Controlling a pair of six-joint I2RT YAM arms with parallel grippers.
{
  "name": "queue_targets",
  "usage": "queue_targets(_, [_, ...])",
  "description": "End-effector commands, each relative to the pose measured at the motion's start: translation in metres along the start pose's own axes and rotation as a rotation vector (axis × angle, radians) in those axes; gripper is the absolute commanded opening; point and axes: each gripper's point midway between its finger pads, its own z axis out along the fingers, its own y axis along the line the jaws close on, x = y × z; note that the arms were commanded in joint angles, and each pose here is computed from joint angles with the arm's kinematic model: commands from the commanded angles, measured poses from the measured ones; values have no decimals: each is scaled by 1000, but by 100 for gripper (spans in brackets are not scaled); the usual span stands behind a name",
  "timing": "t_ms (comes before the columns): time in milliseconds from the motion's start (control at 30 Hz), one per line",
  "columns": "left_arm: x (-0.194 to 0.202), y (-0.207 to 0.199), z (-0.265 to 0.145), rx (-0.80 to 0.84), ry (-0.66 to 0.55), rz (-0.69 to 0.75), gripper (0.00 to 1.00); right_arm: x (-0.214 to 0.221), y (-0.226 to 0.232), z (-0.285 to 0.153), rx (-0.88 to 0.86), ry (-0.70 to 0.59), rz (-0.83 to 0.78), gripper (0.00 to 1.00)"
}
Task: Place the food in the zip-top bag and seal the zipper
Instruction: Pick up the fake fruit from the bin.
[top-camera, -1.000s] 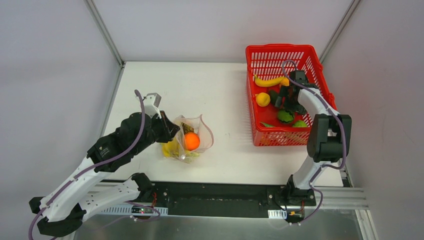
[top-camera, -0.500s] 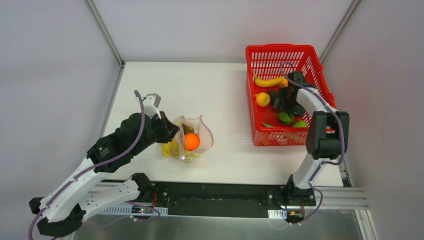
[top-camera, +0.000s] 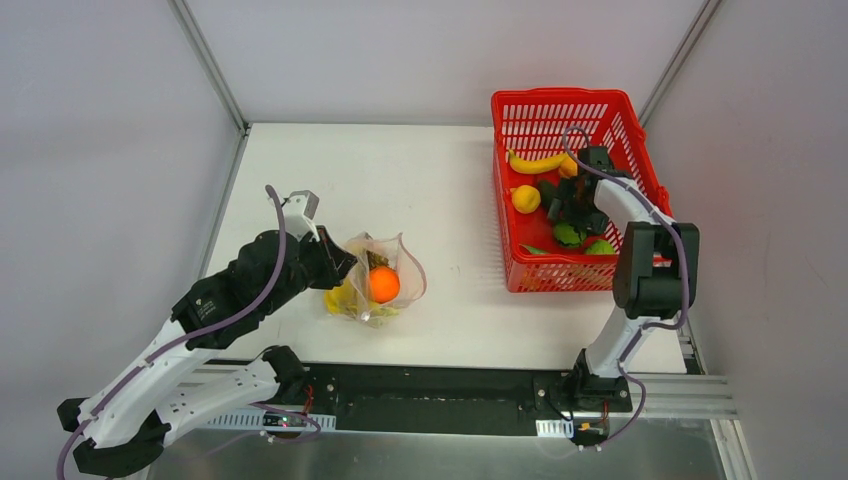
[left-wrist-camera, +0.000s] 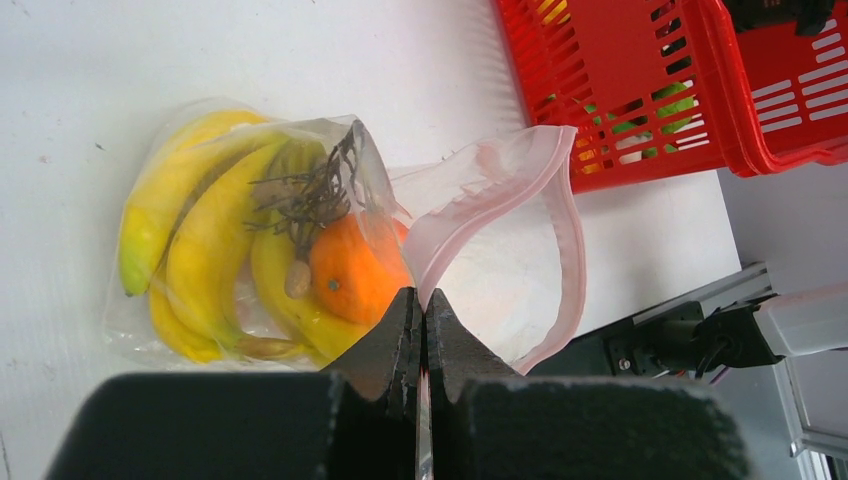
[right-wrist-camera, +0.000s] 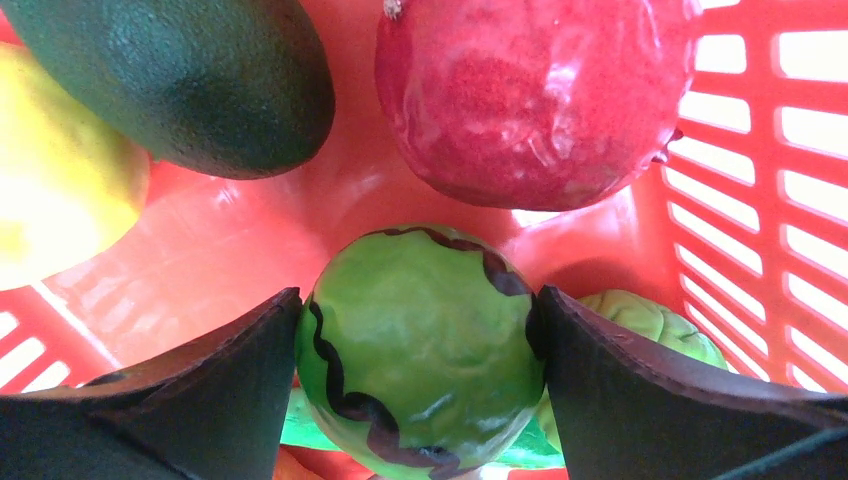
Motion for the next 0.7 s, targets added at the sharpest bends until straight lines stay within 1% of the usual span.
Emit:
queue_targets(0, [-3,2,2,-9,-20,-14,0,-6,3,-24,-45,-28,18,53])
queue_targets(67, [-2,3,1,-11,-16,-12,0,-9,9,-34,-86,-45,28,49])
queue_targets(133, [-2,3,1,-12,-17,-12,0,-15,19,-56,-167,-95,41,49])
queue_targets(333, [-6,1,-2,-2,-21,-11,0,-30,56,-140,-481,-286,80,49])
queue_targets(433, [-8,1,-3,-4,-27,-11,0,-26,71,-177,-629,-334,93,47])
queue_targets(533, [-6,1,-3,-3,-28,-20,0,-13,91,-215,-794,-349,88,46])
queue_targets(667, [-5,-3,0,14,-15,-24,0,-8,103,-268,-979,-425,59,46])
